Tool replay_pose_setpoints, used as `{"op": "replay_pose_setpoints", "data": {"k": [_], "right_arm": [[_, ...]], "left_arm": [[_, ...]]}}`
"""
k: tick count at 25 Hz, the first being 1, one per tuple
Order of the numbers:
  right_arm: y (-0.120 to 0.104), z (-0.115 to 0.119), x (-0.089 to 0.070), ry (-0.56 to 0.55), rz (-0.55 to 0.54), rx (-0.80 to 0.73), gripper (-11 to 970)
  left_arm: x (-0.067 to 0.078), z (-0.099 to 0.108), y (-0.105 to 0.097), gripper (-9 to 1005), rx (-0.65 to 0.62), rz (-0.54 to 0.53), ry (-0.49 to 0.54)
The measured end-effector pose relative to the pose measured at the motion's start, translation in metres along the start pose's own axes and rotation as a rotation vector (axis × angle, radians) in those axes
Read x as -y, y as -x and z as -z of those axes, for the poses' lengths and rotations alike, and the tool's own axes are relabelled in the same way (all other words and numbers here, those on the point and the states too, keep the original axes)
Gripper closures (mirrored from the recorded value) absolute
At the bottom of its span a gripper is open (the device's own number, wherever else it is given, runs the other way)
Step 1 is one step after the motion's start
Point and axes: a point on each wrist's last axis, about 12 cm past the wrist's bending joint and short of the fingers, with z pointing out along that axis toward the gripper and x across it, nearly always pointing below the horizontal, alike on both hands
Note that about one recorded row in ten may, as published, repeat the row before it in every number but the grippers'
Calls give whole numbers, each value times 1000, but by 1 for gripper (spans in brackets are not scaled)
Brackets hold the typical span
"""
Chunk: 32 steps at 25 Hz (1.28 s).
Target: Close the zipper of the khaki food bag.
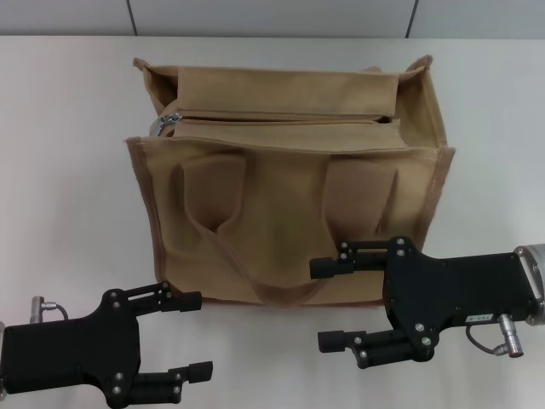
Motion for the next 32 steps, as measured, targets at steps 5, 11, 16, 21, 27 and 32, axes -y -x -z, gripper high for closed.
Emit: {"op": "replay_pose_setpoints", "data": {"k": [5,11,16,21,27,32], "right_arm": [[-1,0,0,-1,-4,-2,225],[-2,0,0,-6,-10,4,225],[-2,-1,-1,-9,-10,9,225],[-7,-3,-4,-11,-11,28,225],[-9,-5,-6,-29,-10,66,225],[-14,-6,-10,-48,-1,94,225]], "left_arm": [[0,0,0,216,-1,-7,-2],[-1,0,0,219,4,-11,11],[-1,-1,0,222,5,-10,14],[0,-3,-4,225,33,-55,49],[3,14,-8,228,161,-38,254],[12,32,-12,231,262,-51,431]]}}
